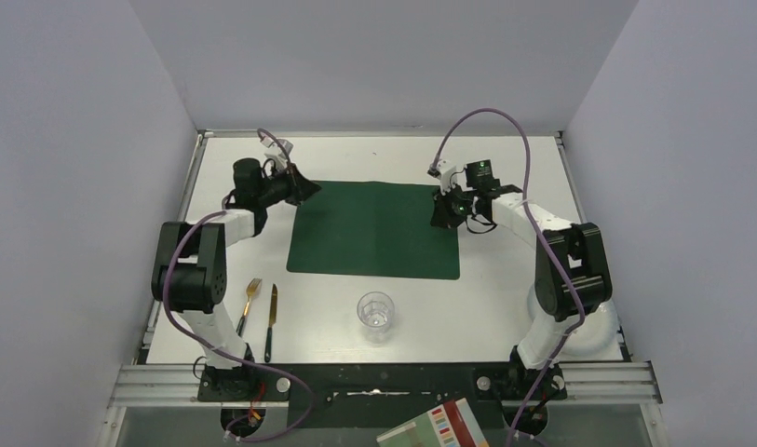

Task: Set the dinner table for one person
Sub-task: Move the napkin to the center of the board.

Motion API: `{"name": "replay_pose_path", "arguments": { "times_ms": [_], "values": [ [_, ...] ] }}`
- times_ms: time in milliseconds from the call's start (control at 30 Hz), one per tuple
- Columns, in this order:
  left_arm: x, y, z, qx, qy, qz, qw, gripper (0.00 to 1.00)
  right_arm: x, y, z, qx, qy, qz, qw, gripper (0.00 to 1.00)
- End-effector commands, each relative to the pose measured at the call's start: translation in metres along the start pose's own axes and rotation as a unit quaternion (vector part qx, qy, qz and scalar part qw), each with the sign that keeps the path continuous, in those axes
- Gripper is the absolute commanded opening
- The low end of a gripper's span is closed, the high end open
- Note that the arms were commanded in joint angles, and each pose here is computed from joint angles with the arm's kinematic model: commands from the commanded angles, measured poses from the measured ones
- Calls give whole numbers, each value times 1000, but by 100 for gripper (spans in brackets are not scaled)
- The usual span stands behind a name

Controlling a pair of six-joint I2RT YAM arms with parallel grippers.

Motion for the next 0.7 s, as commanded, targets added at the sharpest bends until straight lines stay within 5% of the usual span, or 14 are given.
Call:
{"name": "replay_pose_path", "arguments": {
  "times_ms": [0,300,667],
  "values": [
    [1,3,22,17,5,34,999,0,-6,4,3,-17,-10,-19,1000,0],
    [25,-31,35,71,29,-32,997,0,-9,-12,13,3,-7,-17,1000,0],
    [47,-44,37,107,76,-31,991,0,-29,-31,26,33,-30,5,999,0]
  ]
}}
Point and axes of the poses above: each gripper's point midway between its finger pads, its own z axis out along the fingers, its own x axis along the line the jaws close on, y = z × x, the point moved 2 cm from there along -z, back along the fingers, and after that the axes turned 12 degrees about -z, right-handed, at the moved point
